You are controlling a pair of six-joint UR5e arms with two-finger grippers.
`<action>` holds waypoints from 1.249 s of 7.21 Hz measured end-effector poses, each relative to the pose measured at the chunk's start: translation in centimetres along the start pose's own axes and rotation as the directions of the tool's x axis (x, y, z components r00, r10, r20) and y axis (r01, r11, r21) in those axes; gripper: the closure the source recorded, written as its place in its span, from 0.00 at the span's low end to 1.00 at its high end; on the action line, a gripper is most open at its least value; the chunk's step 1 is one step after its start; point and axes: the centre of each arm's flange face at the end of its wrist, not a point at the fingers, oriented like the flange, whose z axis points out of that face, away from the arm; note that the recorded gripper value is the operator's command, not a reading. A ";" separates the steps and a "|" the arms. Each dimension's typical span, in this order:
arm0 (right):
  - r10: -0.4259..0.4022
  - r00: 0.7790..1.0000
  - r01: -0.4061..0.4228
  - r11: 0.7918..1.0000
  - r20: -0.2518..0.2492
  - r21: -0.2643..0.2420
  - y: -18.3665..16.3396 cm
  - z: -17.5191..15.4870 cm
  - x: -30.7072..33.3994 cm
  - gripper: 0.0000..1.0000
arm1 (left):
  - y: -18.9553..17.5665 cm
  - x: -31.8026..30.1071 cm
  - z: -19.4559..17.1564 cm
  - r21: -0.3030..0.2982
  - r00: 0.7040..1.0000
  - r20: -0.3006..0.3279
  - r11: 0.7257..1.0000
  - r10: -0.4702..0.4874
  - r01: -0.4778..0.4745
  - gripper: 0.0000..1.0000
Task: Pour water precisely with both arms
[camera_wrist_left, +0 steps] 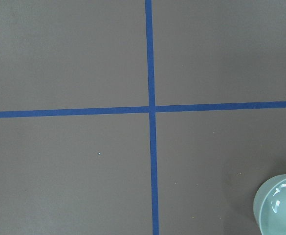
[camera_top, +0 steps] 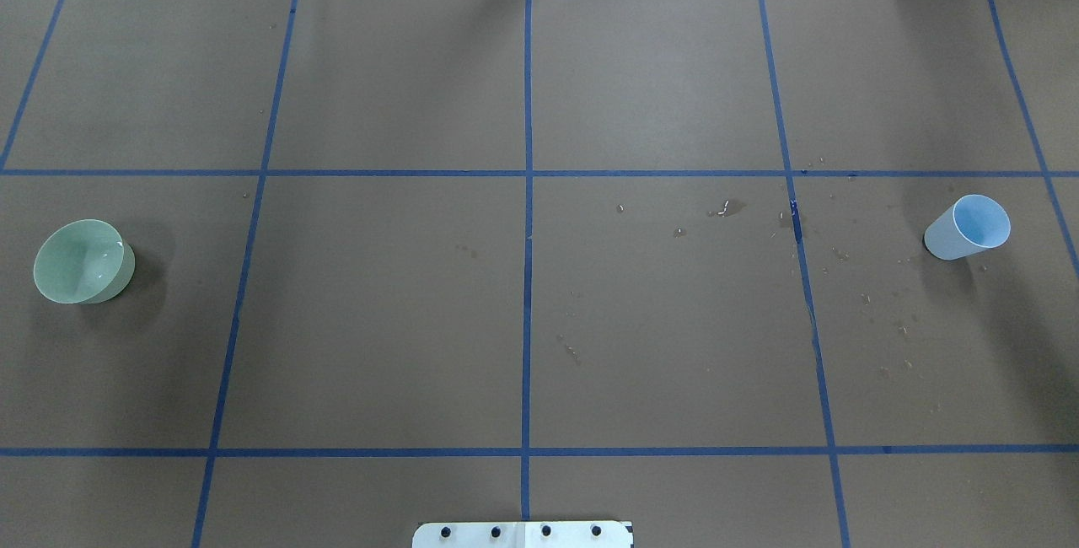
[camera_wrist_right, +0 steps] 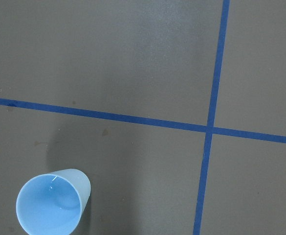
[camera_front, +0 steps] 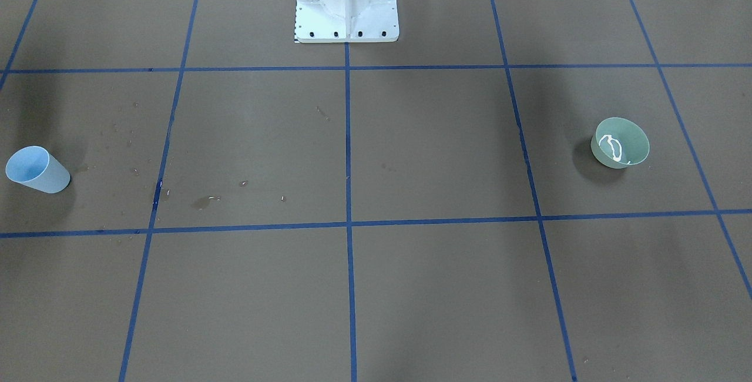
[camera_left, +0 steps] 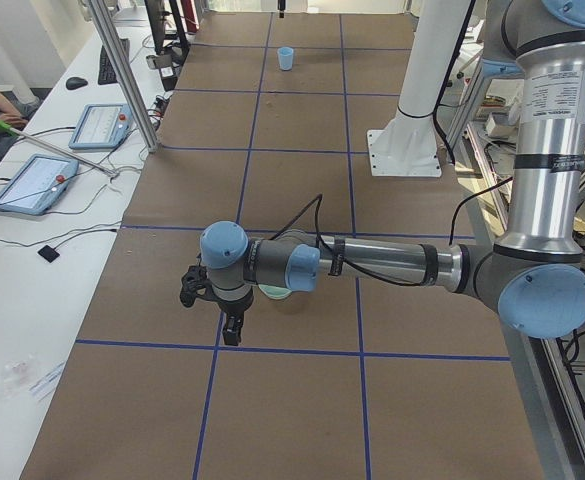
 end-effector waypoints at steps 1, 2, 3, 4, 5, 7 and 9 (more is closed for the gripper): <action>0.009 1.000 -0.009 1.000 0.000 -0.009 -0.2 0.0 0.0 0.01 | -0.2 0.1 -0.1 -0.012 1.000 -0.003 1.000 -0.010 0.010 0.01; 0.021 1.000 -0.021 1.000 0.001 -0.021 -0.6 -0.2 -0.3 0.01 | -0.3 0.3 -0.2 -0.019 1.000 -0.012 1.000 -0.016 0.016 0.01; 0.031 1.000 -0.031 0.999 0.001 -0.031 -1.1 -0.5 -0.6 0.01 | -0.4 0.3 0.0 -0.027 1.000 -0.021 0.999 -0.021 0.020 0.01; 0.037 0.999 -0.037 0.999 0.002 -0.037 -1.5 -0.6 -0.8 0.01 | -0.3 0.3 0.1 -0.032 0.999 -0.025 0.999 -0.021 0.021 0.01; 0.040 0.999 -0.040 0.998 0.003 -0.041 -1.7 -0.7 -1.0 0.01 | -0.3 0.4 0.1 -0.031 1.000 -0.027 1.000 -0.006 0.005 0.01; 0.043 0.999 -0.042 0.998 0.016 -0.046 -1.9 -0.6 -1.1 0.01 | -0.4 0.4 0.3 -0.037 0.997 -0.030 0.997 0.073 -0.074 0.01; 0.046 0.999 -0.044 0.998 0.027 -0.049 -1.9 -0.5 -1.1 0.01 | -1.0 0.9 -0.2 -0.068 0.997 -0.033 0.995 0.069 -0.071 0.01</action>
